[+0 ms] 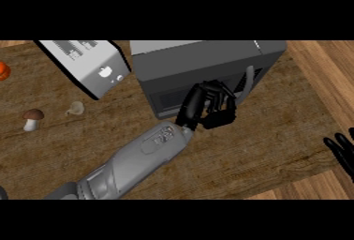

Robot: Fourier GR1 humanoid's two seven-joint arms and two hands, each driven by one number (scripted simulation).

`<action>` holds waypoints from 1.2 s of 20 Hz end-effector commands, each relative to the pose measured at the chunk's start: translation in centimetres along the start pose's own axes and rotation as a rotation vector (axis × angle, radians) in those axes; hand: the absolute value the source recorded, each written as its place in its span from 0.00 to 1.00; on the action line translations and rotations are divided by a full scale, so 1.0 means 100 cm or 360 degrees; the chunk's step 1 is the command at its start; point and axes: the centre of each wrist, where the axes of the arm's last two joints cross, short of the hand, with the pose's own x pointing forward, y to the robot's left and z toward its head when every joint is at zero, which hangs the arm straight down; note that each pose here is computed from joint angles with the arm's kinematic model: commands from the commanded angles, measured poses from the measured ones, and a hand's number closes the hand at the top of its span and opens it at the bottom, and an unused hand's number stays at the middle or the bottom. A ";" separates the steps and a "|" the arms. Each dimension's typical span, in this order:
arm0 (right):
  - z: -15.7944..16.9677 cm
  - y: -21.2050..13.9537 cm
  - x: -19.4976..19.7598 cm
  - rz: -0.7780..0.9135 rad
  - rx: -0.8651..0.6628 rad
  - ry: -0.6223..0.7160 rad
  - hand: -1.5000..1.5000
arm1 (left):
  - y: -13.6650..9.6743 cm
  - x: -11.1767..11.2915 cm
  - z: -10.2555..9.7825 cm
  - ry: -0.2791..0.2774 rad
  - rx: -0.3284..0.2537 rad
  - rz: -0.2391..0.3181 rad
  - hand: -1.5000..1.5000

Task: Pick up the milk, place it into the microwave and close the microwave

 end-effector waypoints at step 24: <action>-0.020 0.000 0.025 -0.0069 0.0193 -0.0076 0.00 | 0.021 -0.006 -0.017 -0.0042 0.0325 0.0208 1.00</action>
